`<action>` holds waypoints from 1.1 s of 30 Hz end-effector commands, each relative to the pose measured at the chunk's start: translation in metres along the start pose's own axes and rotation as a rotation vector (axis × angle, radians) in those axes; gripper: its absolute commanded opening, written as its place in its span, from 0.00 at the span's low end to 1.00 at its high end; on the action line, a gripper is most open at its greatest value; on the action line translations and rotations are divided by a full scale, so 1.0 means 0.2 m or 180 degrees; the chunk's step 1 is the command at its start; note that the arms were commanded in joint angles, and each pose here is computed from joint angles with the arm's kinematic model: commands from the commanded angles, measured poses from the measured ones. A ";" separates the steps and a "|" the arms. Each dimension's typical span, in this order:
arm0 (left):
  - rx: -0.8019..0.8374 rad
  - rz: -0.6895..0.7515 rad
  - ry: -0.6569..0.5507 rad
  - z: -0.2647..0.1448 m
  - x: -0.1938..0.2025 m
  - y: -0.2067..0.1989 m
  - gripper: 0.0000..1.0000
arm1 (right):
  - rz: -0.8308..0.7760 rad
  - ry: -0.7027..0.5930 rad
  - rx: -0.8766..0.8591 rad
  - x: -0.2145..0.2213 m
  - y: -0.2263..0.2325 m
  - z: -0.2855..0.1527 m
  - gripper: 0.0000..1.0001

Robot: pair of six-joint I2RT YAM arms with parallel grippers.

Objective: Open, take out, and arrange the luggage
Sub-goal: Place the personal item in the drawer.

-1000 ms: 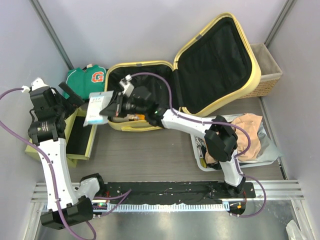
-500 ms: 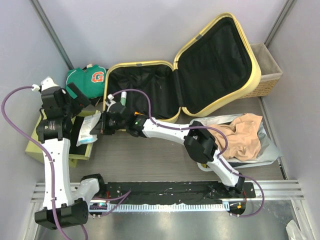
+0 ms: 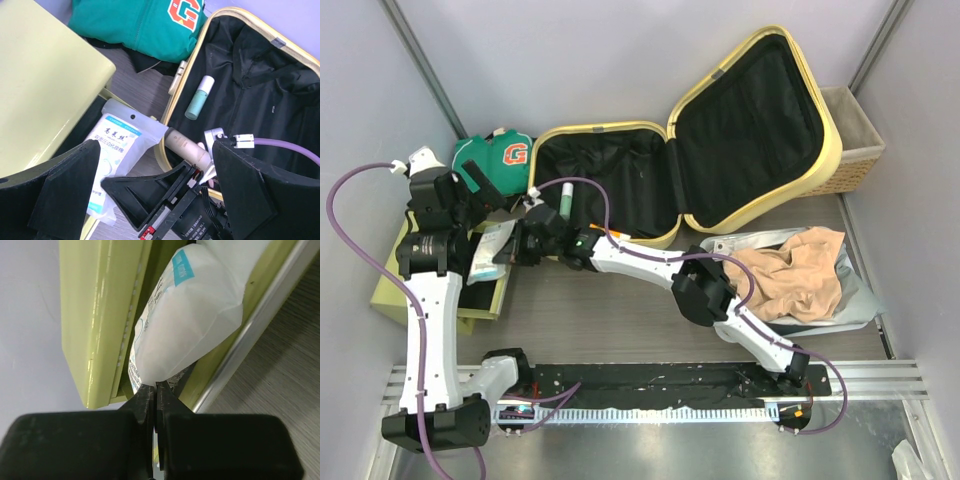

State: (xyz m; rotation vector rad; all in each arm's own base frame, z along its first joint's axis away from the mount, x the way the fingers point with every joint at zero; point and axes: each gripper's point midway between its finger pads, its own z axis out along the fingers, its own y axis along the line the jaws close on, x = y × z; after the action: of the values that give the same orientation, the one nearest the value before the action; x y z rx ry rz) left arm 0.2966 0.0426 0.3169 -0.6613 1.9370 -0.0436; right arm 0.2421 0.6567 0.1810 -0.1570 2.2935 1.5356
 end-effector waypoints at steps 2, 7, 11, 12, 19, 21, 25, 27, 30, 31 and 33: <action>-0.0071 0.0094 -0.0251 -0.04 -0.11 0.01 1.00 | 0.0032 -0.0122 -0.0104 -0.04 0.12 0.00 0.02; -0.0180 0.0198 -0.0329 -0.07 -0.15 0.04 1.00 | 0.0022 0.0008 -0.0134 0.01 0.14 0.03 0.02; -0.0277 0.0261 -0.0349 -0.07 -0.15 0.06 1.00 | 0.0036 0.0022 -0.0148 0.04 0.14 0.05 0.04; -0.0265 0.0272 -0.0345 -0.08 -0.15 0.06 1.00 | 0.0081 0.0040 -0.0146 0.05 0.13 0.07 0.05; -0.0263 0.0311 -0.0362 -0.10 -0.15 0.06 1.00 | 0.0034 0.0038 -0.0250 0.06 0.18 0.07 0.17; -0.0238 0.0326 -0.0363 -0.10 -0.15 0.05 1.00 | -0.0007 0.0034 -0.0255 0.06 0.19 0.06 0.27; -0.0223 0.0359 -0.0367 -0.11 -0.15 0.04 1.00 | -0.0171 -0.0079 -0.0293 0.03 0.24 0.02 0.46; -0.0232 0.0368 -0.0361 -0.11 -0.14 0.05 1.00 | -0.0274 -0.0145 -0.0303 0.01 0.27 0.00 0.58; -0.0239 0.0379 -0.0358 -0.11 -0.15 0.05 1.00 | -0.0346 -0.0216 -0.0315 -0.02 0.30 -0.04 0.67; -0.0239 0.0381 -0.0359 -0.11 -0.15 0.05 1.00 | -0.0359 -0.0217 -0.0304 -0.03 0.30 -0.04 0.68; -0.0223 0.0389 -0.0361 -0.11 -0.15 0.04 1.00 | -0.0402 -0.0316 -0.0298 -0.06 0.33 -0.08 0.70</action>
State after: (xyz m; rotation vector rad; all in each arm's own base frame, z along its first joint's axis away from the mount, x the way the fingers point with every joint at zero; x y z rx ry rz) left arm 0.2877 0.0565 0.3259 -0.6024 1.9304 0.1257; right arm 0.2277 0.6802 0.1876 -0.2246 2.2310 1.5595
